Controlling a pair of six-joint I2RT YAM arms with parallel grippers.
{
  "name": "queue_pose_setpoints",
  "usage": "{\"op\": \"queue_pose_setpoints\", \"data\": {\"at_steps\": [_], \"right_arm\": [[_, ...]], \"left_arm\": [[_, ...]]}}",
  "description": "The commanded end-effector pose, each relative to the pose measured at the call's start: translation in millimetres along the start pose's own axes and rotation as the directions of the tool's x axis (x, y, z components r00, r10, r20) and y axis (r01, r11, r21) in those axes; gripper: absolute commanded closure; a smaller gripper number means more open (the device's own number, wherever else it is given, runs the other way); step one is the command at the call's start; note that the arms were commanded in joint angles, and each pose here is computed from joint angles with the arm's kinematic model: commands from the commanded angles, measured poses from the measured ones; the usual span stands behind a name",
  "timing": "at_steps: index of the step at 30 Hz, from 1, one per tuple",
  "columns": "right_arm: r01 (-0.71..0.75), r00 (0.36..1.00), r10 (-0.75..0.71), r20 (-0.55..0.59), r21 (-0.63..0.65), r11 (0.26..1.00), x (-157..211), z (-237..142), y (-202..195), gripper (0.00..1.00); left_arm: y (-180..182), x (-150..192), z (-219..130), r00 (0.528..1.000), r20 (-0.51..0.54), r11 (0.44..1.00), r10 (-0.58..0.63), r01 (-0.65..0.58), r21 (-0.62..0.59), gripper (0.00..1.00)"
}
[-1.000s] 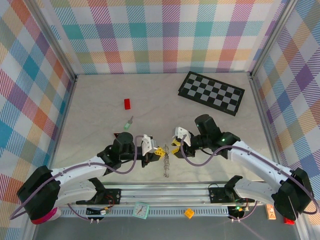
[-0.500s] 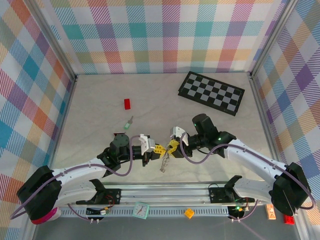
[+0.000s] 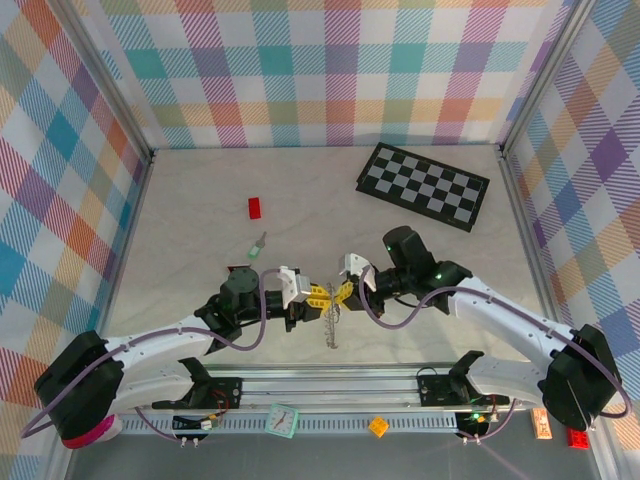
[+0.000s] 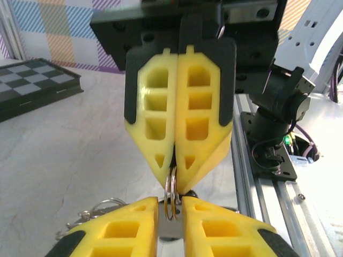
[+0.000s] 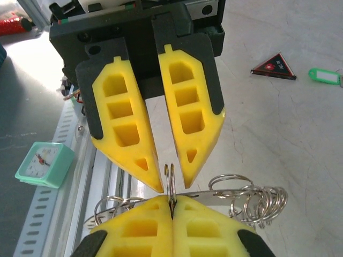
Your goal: Put the keys on the keyring
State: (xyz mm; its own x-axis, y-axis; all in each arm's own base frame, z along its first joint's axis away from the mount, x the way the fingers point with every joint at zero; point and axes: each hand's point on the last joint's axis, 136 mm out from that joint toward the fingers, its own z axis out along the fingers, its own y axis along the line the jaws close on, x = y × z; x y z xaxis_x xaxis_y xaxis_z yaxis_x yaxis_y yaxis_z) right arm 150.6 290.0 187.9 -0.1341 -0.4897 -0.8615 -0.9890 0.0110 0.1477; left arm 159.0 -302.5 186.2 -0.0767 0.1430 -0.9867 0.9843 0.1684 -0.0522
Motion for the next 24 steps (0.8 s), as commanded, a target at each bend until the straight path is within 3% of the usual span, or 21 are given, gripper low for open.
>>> {"op": "queue_pose_setpoints", "data": {"at_steps": [1, 9, 13, 20, 24], "right_arm": [[0.082, 0.995, -0.082, -0.048, -0.006, 0.997, -9, -3, 4, 1.00], [0.153, 0.965, -0.153, -0.214, -0.013, 0.988, 0, 1, 7, 1.00], [0.173, 0.957, -0.173, -0.231, -0.022, 0.985, -1, 3, 8, 1.00], [0.166, 0.962, -0.169, -0.214, -0.030, 0.986, -4, 8, 11, 1.00], [0.118, 0.984, -0.114, -0.137, 0.022, 0.993, -7, -1, 5, 0.74]], "left_arm": [[0, -6, 0, 0.998, -0.047, 0.999, 0.039, -0.039, 0.000, 0.81], [-3, -8, 2, 0.994, -0.098, 0.998, 0.052, -0.049, 0.033, 0.81], [-4, -10, 2, 0.994, -0.098, 0.998, 0.056, -0.053, 0.040, 0.83], [-5, -15, 4, 0.994, -0.087, 0.997, 0.069, -0.065, 0.053, 1.00], [-7, -16, 2, 0.994, -0.078, 0.996, 0.077, -0.073, 0.058, 1.00]]}}
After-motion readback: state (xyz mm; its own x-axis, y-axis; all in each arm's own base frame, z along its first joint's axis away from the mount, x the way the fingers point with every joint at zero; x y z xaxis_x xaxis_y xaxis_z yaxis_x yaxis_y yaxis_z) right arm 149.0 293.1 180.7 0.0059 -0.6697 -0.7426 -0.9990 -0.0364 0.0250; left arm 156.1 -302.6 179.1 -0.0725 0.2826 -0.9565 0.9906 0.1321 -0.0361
